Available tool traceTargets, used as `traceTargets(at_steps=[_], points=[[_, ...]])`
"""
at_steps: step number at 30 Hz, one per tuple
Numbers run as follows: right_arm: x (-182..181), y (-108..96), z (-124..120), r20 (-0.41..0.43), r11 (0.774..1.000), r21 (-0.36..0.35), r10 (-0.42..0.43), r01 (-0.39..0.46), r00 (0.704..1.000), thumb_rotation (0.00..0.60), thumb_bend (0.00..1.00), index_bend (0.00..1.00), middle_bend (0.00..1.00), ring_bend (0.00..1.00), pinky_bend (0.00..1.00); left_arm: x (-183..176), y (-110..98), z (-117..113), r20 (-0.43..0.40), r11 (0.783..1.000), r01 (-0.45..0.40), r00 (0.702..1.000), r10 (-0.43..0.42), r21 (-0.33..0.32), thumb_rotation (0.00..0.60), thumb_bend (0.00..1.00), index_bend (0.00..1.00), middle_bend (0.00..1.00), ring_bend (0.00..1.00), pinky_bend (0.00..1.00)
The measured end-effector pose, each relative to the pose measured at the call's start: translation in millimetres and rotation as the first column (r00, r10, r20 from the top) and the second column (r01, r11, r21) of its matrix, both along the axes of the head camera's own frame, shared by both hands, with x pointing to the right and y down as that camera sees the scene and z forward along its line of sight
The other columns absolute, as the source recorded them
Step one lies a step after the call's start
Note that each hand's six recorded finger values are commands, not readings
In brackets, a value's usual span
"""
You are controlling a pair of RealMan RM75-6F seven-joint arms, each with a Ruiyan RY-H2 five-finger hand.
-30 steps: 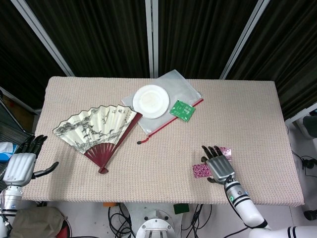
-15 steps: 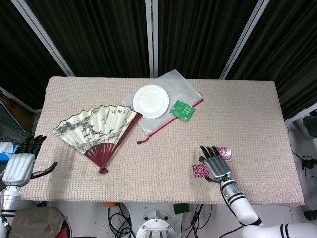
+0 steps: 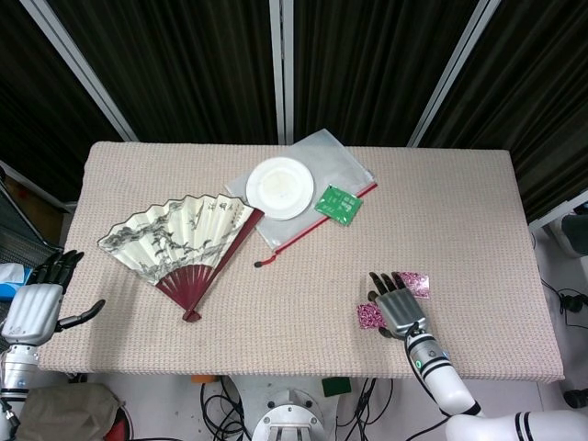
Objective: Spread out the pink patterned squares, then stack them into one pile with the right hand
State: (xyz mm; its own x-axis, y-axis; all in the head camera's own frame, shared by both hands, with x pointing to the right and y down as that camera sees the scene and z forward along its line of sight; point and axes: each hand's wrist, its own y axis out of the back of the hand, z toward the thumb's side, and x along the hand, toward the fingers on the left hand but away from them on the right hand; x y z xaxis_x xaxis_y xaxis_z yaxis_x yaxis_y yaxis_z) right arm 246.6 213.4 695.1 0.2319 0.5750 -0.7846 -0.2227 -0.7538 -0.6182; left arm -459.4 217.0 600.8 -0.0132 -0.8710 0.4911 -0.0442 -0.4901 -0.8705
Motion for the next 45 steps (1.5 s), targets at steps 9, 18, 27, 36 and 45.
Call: traceTargets(at_steps=[9,18,27,36,45], points=[[0,-1,-1,0.008,1.0,0.011,0.004,-0.004,1.0,0.6,0.5,0.44,0.01,0.0,0.0,0,0,0,-0.002,1.0,-0.001,1.0,0.001,-0.001,0.048,0.09,0.06,0.06,0.04,0.16],[0,-5,-7,0.03,0.999,0.024,0.022,-0.023,0.999,0.6,0.53,0.45,0.02,0.0,0.0,0,0,0,-0.001,1.0,0.0,1.0,0.0,-0.002,0.048,0.09,0.06,0.06,0.04,0.16],[18,-30,-25,0.038,0.993,0.084,0.083,-0.086,0.996,0.6,0.53,0.45,0.02,0.0,0.0,-1,1,0,0.0,1.0,0.004,1.0,-0.004,-0.002,0.045,0.09,0.06,0.06,0.04,0.16],[57,-48,-18,-0.06,0.985,0.101,0.146,-0.14,0.987,0.6,0.53,0.45,0.02,0.0,0.0,0,1,4,-0.003,1.0,0.001,1.0,-0.001,-0.01,0.05,0.09,0.06,0.06,0.04,0.16],[76,-57,0,-0.093,0.978,0.082,0.198,-0.191,0.976,0.6,0.53,0.45,0.02,0.0,0.0,1,1,5,0.001,1.0,0.002,1.0,-0.002,-0.015,0.048,0.09,0.06,0.06,0.04,0.16]])
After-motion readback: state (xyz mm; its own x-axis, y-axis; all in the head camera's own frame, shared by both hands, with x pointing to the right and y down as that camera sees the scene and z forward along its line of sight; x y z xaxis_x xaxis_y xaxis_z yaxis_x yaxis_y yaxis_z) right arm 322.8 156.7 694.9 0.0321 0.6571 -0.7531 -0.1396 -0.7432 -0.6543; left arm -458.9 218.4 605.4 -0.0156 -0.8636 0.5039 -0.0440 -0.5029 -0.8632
